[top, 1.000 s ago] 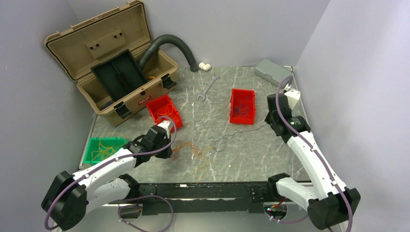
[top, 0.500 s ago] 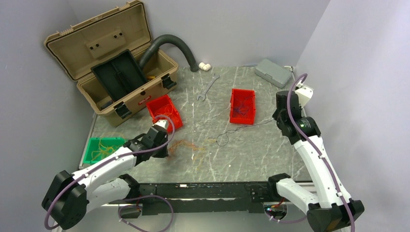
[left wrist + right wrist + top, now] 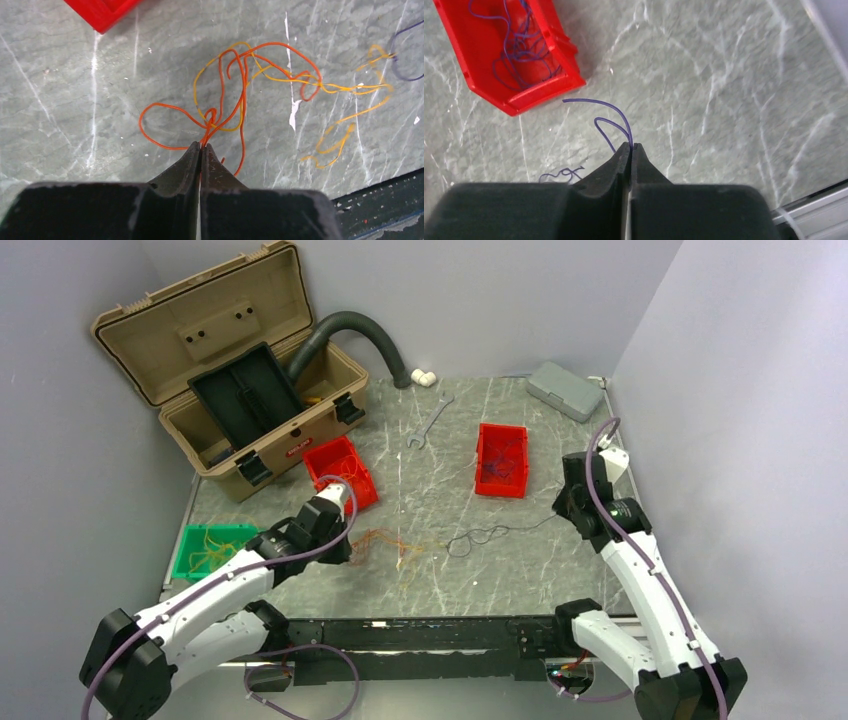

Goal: Untangle the cables
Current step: Untie the cable.

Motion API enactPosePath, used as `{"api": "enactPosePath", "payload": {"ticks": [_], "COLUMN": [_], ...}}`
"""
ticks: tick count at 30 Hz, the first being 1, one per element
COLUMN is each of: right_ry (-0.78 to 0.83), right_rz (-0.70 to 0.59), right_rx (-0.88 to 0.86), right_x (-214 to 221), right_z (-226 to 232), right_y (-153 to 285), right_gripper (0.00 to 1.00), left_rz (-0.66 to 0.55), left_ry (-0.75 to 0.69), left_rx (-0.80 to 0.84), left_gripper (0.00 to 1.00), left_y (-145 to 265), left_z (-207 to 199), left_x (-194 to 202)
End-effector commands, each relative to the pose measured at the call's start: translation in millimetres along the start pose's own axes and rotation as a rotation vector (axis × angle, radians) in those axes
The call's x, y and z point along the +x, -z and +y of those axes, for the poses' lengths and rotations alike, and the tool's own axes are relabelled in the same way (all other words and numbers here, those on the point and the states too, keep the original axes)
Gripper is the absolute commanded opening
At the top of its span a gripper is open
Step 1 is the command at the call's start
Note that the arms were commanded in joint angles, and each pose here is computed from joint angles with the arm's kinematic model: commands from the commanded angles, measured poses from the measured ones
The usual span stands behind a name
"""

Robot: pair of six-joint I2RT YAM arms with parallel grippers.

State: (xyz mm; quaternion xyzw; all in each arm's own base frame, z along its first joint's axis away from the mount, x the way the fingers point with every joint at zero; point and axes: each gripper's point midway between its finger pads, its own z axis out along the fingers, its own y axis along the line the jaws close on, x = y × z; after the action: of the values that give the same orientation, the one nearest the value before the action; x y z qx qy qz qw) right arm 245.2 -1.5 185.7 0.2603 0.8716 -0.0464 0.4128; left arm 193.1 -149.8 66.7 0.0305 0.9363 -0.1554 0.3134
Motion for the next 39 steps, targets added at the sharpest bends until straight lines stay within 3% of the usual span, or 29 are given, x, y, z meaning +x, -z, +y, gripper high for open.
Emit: {"api": "enactPosePath", "payload": {"ticks": [1,3,4,5,10,12,17,25,34,39], "right_ry": [-0.037,-0.019,-0.013,-0.006,0.008,-0.03,-0.253,-0.377,-0.156,0.233], "right_rz": [0.078,0.104,0.111,0.115,0.158,0.189,0.301,0.392,0.468,0.332], "right_rx": [-0.081,-0.099,-0.118,-0.139,-0.24,-0.228,-0.081,-0.166,-0.258,-0.347], "right_x": [24,31,34,36,46,52,75,114,149,142], "right_z": [11,13,15,17,32,34,34,93,154,157], "right_y": [-1,-2,-1,-1,5,3,7,22,17,14], "right_gripper": [0.18,0.74,0.83,0.86,0.89,0.85,0.87,0.88,0.88,0.9], "left_rz": [-0.018,-0.012,-0.012,-0.011,-0.012,-0.013,-0.037,-0.114,-0.076,-0.031], "left_ry": [-0.062,-0.079,-0.085,-0.09,-0.101,-0.103,-0.117,-0.147,-0.176,-0.252], "left_rx": [0.064,0.058,0.057,0.058,0.052,0.049,0.046,0.139,0.264,0.256], "left_gripper": [0.1,0.13,0.15,0.17,0.22,0.24,0.53,0.74,0.82,0.82], "left_y": [6,7,7,7,8,9,17,28,10,-4], "left_z": [-20,-22,-22,-24,-26,-26,-28,-52,-92,-99], "left_x": [-17,-18,-19,-20,-22,-22,-28,-42,-37,-33]}}
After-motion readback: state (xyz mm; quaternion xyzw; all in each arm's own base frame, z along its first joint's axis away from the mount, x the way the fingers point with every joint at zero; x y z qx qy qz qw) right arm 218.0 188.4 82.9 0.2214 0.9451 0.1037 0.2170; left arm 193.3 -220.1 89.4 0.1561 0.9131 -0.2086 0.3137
